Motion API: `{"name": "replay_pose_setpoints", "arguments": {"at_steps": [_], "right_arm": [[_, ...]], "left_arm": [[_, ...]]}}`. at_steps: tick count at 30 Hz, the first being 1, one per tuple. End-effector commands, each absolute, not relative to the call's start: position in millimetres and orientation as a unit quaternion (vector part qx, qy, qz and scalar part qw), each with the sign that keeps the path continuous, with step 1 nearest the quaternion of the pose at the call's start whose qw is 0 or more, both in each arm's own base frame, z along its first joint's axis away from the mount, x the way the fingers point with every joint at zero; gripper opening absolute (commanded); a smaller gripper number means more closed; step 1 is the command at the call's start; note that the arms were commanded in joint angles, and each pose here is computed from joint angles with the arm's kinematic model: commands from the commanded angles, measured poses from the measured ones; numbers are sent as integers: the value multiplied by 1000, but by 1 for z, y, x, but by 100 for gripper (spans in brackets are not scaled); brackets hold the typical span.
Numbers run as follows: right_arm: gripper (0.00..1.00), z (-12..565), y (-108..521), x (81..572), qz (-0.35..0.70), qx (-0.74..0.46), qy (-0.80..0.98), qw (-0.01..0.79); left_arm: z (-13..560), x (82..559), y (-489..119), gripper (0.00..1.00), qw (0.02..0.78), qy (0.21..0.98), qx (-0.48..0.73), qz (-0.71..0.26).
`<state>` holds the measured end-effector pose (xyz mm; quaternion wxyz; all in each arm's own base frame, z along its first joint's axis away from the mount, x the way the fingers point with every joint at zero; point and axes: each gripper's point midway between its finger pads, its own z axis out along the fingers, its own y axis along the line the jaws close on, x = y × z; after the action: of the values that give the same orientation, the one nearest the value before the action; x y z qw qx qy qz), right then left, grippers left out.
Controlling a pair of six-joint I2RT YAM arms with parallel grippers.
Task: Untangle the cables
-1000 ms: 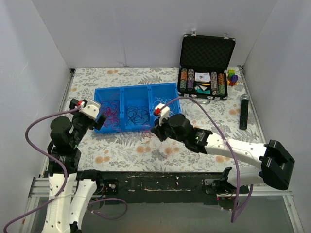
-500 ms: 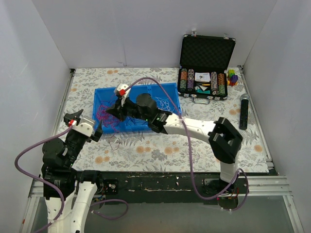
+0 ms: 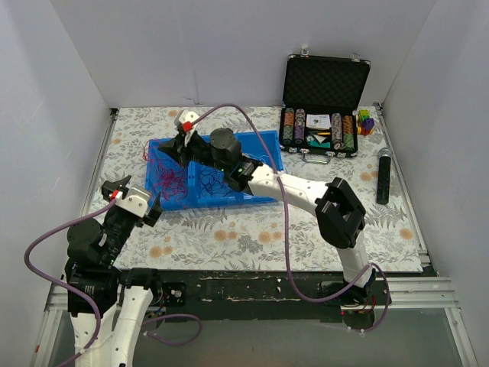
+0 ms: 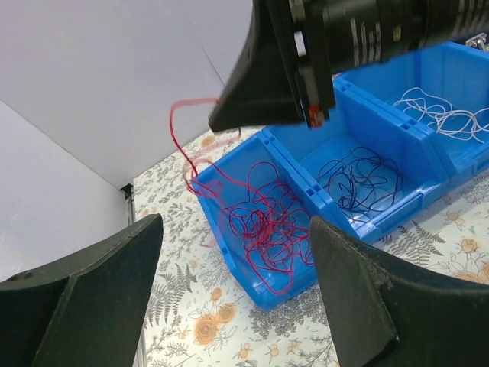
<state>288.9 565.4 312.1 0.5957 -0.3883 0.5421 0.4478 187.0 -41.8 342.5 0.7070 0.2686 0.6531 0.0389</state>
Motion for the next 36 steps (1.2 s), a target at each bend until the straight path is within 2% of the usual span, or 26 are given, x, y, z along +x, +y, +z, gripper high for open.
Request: {"name": "replay_pose_setpoints", "arguments": {"at_steps": [1,6,16,23,36], "right_arm": [[1,413,537,302,465,-352,464,667],[1,411,534,320,459,-347,470,669],[1,343,564,347,467,-349,513,630],[1,316,573,357,465,-340,539,614],[1,206,564,375,384,-330,671,541]], "left_arm": [[350,185,-44,77,714,645,271,35],[347,188,-45,77,709,650,271,32],[349,190,-46,78,706,652,276,29],[351,190,-45,79,706,651,277,33],[353,191,-47,79,706,647,285,34]]}}
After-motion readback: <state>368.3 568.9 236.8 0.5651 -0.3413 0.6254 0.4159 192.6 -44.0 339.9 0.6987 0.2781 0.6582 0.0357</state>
